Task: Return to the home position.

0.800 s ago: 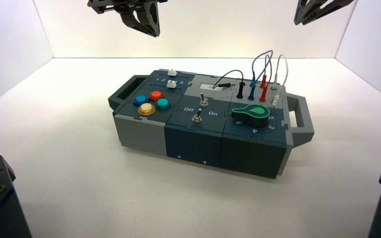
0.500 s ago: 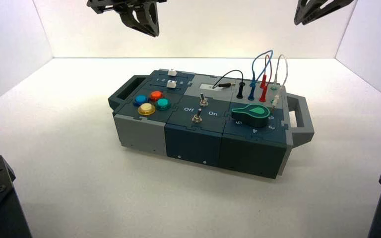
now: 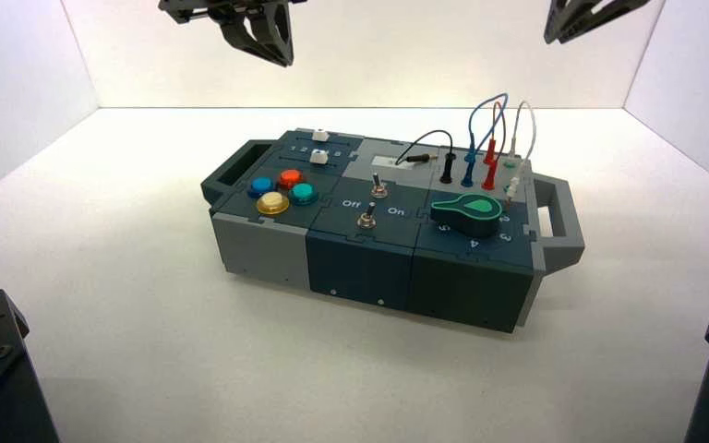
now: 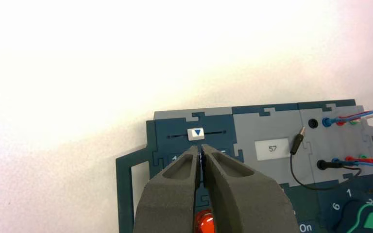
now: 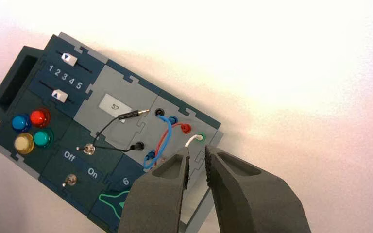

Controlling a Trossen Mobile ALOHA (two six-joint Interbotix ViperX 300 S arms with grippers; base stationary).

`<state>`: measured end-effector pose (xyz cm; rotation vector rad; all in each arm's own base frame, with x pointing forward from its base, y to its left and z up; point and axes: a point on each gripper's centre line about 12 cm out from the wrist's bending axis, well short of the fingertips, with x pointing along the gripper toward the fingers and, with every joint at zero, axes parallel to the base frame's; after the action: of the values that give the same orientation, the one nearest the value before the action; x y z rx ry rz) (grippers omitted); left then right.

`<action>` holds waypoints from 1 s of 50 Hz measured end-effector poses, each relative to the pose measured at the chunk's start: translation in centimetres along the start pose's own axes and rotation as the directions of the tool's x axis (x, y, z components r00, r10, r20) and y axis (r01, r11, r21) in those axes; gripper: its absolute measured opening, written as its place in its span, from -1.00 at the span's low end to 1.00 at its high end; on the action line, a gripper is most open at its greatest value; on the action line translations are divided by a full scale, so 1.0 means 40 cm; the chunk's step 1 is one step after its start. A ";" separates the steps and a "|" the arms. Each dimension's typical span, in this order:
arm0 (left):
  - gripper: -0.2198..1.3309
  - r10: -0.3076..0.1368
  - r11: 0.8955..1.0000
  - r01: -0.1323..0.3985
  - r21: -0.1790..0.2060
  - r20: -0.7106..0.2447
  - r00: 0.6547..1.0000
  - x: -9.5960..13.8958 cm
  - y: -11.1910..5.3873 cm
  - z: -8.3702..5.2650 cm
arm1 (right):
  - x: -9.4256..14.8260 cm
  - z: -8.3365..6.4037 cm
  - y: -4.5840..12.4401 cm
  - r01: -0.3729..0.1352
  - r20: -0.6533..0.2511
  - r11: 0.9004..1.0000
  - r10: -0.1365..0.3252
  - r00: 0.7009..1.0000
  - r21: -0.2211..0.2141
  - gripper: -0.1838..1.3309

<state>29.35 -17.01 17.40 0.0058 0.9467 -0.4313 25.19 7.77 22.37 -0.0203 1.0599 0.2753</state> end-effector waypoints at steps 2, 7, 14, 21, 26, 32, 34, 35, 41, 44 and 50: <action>-0.77 -0.003 1.000 0.003 0.002 0.010 1.000 -0.008 -0.003 0.004 | -0.003 0.005 0.001 -0.001 0.000 1.000 0.001 1.000 -0.001 -0.22; -0.76 -0.007 1.000 0.007 0.009 0.043 0.999 -0.037 -0.005 0.013 | -0.015 0.026 0.004 -0.003 0.020 1.000 0.003 1.000 -0.004 -0.22; -0.76 -0.015 1.000 0.012 0.026 0.111 0.994 -0.094 -0.009 0.031 | -0.036 0.058 0.008 -0.005 0.056 1.000 0.006 0.998 -0.008 -0.22; -0.75 -0.009 1.000 0.005 0.024 0.173 0.985 -0.148 0.004 0.041 | -0.058 0.083 0.012 -0.008 0.085 1.000 0.009 0.996 -0.010 -0.22; -0.74 0.008 1.000 -0.011 0.013 0.225 0.974 -0.195 0.024 0.051 | -0.081 0.098 0.017 -0.011 0.115 1.000 0.013 0.993 -0.017 -0.22; -0.74 0.030 0.999 -0.035 0.015 0.276 0.961 -0.259 0.042 0.060 | -0.112 0.109 0.020 -0.013 0.139 1.000 0.015 0.990 -0.019 -0.22; -0.74 0.039 0.999 -0.047 0.021 0.295 0.955 -0.285 0.048 0.062 | -0.130 0.113 0.022 -0.015 0.153 1.000 0.019 0.988 -0.022 -0.24; -0.74 0.043 0.998 -0.052 0.022 0.302 0.952 -0.294 0.050 0.062 | -0.134 0.115 0.022 -0.015 0.156 1.000 0.018 0.988 -0.022 -0.24; -0.74 0.061 0.997 -0.076 0.031 0.342 0.938 -0.357 0.058 0.060 | -0.168 0.124 0.026 -0.016 0.175 1.000 0.020 0.984 -0.026 -0.45; -0.74 0.067 0.996 -0.083 0.026 0.365 0.929 -0.387 0.062 0.057 | -0.184 0.125 0.026 -0.012 0.182 1.000 0.017 0.983 -0.027 -0.60; -0.82 0.069 0.996 -0.086 0.026 0.399 0.914 -0.435 0.061 0.049 | -0.219 0.123 0.026 0.003 0.208 0.999 0.004 0.978 -0.034 -0.85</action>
<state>22.97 -8.97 31.79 -0.0057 0.5320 -0.3608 25.14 7.62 32.46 -0.0209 0.8473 0.2896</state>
